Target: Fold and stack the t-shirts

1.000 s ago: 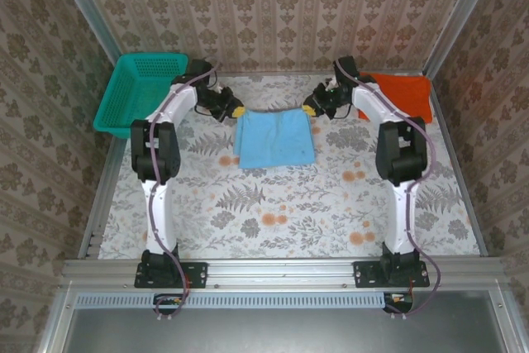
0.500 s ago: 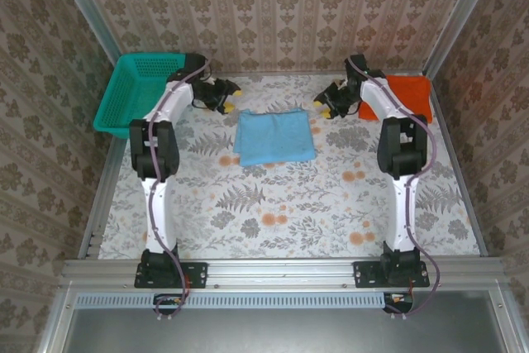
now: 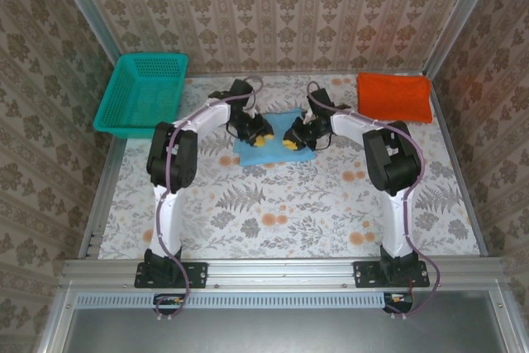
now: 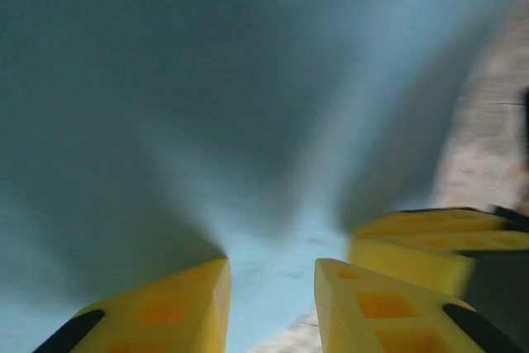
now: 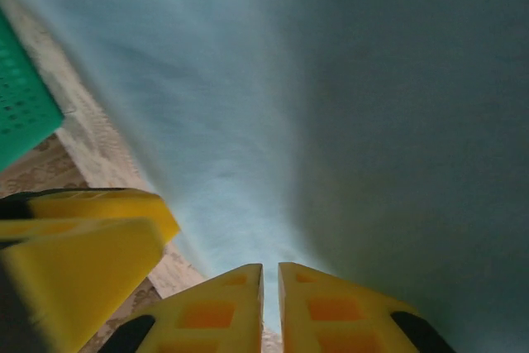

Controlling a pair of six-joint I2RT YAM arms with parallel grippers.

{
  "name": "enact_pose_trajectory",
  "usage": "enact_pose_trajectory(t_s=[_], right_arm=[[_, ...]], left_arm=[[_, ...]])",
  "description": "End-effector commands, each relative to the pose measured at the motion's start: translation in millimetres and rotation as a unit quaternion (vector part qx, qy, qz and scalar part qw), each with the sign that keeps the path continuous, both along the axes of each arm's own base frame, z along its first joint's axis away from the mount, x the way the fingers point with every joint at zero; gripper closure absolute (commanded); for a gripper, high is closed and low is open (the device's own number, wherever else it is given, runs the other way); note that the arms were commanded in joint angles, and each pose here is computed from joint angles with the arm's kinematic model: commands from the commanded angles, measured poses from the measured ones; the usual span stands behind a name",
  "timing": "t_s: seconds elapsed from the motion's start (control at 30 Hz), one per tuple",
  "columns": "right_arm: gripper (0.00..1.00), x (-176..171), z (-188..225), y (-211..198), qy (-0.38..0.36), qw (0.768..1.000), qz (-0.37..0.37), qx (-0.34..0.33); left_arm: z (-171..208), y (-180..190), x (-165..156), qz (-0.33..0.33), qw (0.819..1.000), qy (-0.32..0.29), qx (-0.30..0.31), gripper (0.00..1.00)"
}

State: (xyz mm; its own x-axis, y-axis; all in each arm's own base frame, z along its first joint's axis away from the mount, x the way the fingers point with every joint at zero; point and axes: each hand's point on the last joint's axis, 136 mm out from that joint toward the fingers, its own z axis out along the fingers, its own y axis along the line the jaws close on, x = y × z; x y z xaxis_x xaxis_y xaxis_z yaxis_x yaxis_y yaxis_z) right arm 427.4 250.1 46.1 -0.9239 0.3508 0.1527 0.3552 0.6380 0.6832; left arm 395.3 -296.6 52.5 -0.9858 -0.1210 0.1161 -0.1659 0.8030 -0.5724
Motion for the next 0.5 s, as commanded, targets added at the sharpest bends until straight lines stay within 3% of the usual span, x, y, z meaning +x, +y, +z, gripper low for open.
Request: enact_pose_trajectory(t_s=[0.0,0.13,0.23,0.37,0.47], right_arm=[[0.87,-5,-29,-17,0.012,0.999,-0.025,-0.030],[0.87,-34,-47,-28,0.029,0.998,-0.022,-0.043],[0.88,-59,-55,-33,0.035,0.998,-0.024,-0.042],[0.85,-90,-50,-33,0.025,0.999,-0.014,-0.034],[0.76,-104,-28,-24,-0.008,1.000,0.003,-0.020]], left_arm=[[-33,38,-20,-0.024,0.996,0.015,0.083,0.68],[-60,70,-59,-0.039,0.988,0.046,0.141,0.68],[-64,80,-86,-0.040,0.987,0.061,0.142,0.68],[-54,90,-115,-0.039,0.987,0.067,0.139,0.67],[-33,95,-121,-0.043,0.988,0.050,0.139,0.63]])
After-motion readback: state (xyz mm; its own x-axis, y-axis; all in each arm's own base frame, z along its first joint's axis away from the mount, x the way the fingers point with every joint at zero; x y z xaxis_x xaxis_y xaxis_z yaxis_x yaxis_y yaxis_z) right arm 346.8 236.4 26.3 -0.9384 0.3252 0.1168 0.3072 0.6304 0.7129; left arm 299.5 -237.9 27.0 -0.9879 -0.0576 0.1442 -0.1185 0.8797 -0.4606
